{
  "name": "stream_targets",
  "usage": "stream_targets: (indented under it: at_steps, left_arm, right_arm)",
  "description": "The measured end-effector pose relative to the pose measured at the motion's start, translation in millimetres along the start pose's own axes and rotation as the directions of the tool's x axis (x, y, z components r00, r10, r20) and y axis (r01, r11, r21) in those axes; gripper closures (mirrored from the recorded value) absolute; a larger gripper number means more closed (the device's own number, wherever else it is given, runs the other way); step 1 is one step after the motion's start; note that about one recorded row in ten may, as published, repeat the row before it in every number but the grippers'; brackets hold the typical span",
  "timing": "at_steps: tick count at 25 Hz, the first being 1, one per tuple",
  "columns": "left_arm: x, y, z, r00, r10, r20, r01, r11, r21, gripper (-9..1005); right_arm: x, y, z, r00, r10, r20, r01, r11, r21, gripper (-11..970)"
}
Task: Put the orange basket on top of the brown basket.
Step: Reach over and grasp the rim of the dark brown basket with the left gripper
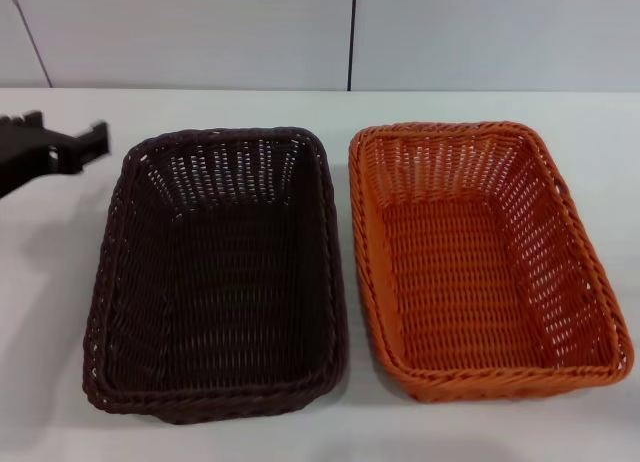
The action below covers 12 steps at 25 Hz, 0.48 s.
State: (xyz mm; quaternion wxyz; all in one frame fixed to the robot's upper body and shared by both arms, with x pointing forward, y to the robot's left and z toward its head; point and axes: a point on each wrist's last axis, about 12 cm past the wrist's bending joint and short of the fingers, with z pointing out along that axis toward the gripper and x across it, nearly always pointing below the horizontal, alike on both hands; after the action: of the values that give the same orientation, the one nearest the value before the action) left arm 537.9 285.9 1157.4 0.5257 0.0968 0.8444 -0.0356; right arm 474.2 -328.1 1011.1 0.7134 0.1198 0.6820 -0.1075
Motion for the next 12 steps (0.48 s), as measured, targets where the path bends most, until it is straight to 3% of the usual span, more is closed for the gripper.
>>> stream_targets:
  at_steps: [6,12]
  left_arm:
    - [-7.7,-23.4,-8.3,0.984,0.040,-0.175,-0.022,0.994,0.105,239]
    - [-1.6,-27.5,-7.9,0.975,0.034,-0.218,-0.008,0.993,0.118,185]
  right_arm:
    - [1.7,2.2,2.2,1.000,-0.001,-0.019,0.000,1.000,-0.010,189]
    - [1.5,0.7,1.4,1.000,0.000,-0.016,0.000,1.000,-0.004,189]
